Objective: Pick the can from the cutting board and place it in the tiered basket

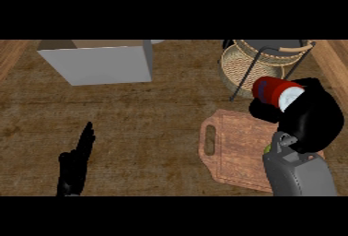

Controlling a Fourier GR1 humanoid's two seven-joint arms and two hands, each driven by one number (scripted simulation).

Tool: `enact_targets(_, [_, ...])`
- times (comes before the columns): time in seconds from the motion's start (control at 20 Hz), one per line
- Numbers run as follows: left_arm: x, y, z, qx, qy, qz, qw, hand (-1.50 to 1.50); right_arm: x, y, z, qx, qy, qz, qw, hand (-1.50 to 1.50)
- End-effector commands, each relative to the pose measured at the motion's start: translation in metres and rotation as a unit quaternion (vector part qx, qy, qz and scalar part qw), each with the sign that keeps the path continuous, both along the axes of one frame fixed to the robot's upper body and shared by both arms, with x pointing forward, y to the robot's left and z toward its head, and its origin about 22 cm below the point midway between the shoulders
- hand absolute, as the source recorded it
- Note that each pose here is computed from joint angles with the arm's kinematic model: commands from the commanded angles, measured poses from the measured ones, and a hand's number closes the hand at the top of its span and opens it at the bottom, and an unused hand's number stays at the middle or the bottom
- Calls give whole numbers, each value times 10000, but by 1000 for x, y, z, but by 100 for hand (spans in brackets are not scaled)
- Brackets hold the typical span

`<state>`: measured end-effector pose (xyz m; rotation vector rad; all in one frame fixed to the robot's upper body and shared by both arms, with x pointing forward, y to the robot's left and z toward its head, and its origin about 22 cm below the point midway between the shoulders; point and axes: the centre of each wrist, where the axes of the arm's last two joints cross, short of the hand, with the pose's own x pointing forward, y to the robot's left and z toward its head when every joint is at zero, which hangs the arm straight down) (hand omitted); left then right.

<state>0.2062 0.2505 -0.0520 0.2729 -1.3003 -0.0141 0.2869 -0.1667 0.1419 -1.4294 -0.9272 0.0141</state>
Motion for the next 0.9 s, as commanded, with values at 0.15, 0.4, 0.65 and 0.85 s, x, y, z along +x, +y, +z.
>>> enact_targets(0.15, [7, -13, 4, -97, 87, -139, 9998, 0, -3, 32, 72, -463, -439, -1300, 9895, 150])
enact_targets(0.4, [17, -8, 9, -50, -21, -187, 9998, 0, 5, 38, 101, -621, -496, -1541, 9849, 150])
enact_targets(0.65, [14, -8, 4, -50, 2, -238, 9997, 0, 26, 36, 134, -503, -550, -1832, 9803, 150])
enact_targets(0.85, [9, -6, -5, 7, -2, -250, 9997, 0, 46, 32, 145, -486, -330, -2019, 9776, 150])
